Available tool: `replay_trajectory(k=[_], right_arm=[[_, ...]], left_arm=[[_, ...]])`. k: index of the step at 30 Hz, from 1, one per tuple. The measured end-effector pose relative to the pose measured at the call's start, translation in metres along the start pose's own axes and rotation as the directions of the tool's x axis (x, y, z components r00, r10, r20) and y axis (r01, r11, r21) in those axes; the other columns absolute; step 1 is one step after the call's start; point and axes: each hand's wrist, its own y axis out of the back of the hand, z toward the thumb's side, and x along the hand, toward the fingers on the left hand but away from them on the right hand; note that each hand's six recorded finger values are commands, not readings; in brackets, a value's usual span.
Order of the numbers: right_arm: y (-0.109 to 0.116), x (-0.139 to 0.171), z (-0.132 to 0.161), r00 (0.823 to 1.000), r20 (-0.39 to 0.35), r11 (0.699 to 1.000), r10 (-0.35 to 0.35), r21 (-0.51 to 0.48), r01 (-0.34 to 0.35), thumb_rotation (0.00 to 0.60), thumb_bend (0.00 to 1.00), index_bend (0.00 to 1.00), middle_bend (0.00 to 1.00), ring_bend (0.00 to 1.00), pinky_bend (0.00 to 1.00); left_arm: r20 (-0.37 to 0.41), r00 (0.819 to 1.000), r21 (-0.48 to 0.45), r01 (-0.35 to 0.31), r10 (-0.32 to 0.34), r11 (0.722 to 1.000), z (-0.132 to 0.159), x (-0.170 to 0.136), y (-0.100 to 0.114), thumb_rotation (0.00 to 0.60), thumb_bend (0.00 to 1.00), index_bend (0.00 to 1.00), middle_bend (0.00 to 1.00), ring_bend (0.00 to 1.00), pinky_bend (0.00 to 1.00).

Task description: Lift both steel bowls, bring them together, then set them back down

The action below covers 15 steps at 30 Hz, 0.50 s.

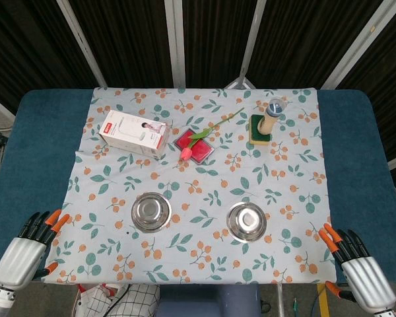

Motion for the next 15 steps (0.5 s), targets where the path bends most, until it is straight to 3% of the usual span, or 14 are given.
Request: replay_trajectory(k=[7,15], right_arm=[[0.000,0.001,0.001,1.000,-0.004,1.000,0.003,-0.001,-0.003,0.600,0.19,0.00,0.00,0.00,0.00],[0.003,0.001,-0.002,1.000,-0.001,1.000,-0.002,-0.021,0.002,0.600,0.19,0.00,0.00,0.00,0.00]], left_arm=[[-0.001,1.000,0.001,0.007,-0.007,1.000,0.001,-0.001,-0.002,0.600,0.08,0.00,0.00,0.00,0.00],[0.056,0.998,-0.015,0.023,-0.022,1.000,0.017,0.008,-0.009,0.600,0.09,0.00,0.00,0.00,0.00]])
